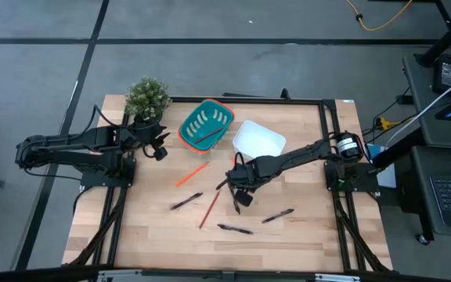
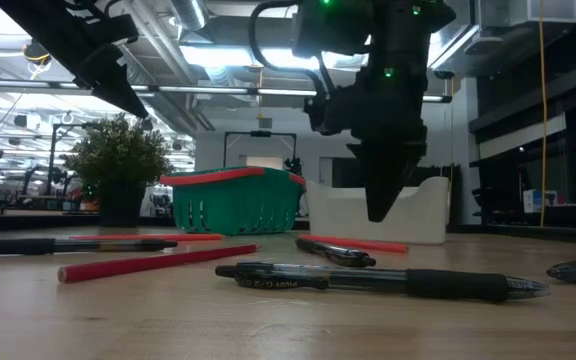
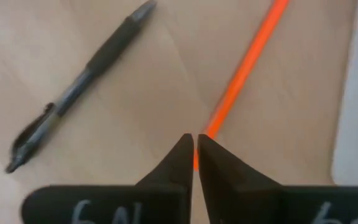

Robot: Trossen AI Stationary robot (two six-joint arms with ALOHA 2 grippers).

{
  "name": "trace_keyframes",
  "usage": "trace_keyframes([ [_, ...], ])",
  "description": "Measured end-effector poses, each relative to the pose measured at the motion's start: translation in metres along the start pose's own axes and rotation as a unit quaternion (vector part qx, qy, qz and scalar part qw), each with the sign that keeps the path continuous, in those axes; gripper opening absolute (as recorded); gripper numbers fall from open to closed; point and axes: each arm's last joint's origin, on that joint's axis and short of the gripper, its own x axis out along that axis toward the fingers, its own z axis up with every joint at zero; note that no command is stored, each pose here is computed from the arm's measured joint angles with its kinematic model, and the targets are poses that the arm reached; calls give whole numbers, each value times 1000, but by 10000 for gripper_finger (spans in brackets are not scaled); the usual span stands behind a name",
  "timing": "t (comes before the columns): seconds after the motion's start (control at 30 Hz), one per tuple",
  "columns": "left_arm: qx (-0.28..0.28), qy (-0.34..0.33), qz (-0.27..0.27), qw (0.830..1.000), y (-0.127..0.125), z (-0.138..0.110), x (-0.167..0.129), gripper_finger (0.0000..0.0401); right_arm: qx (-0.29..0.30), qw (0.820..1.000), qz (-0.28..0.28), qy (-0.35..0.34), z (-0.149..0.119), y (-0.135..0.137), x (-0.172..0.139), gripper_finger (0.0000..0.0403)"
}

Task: Sort pens & pencils
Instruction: Put the right orange pencil into the blue bin

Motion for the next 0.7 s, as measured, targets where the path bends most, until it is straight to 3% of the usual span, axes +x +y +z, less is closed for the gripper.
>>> trace_keyframes([
  [0.37, 0, 0, 0, 1000, 0, 0, 0, 110, 15, 1000, 9, -10, 7, -5, 1, 133],
  [0.7, 0, 0, 0, 1000, 0, 0, 0, 110, 41, 999, -11, 9, 15, -16, 23, 142],
])
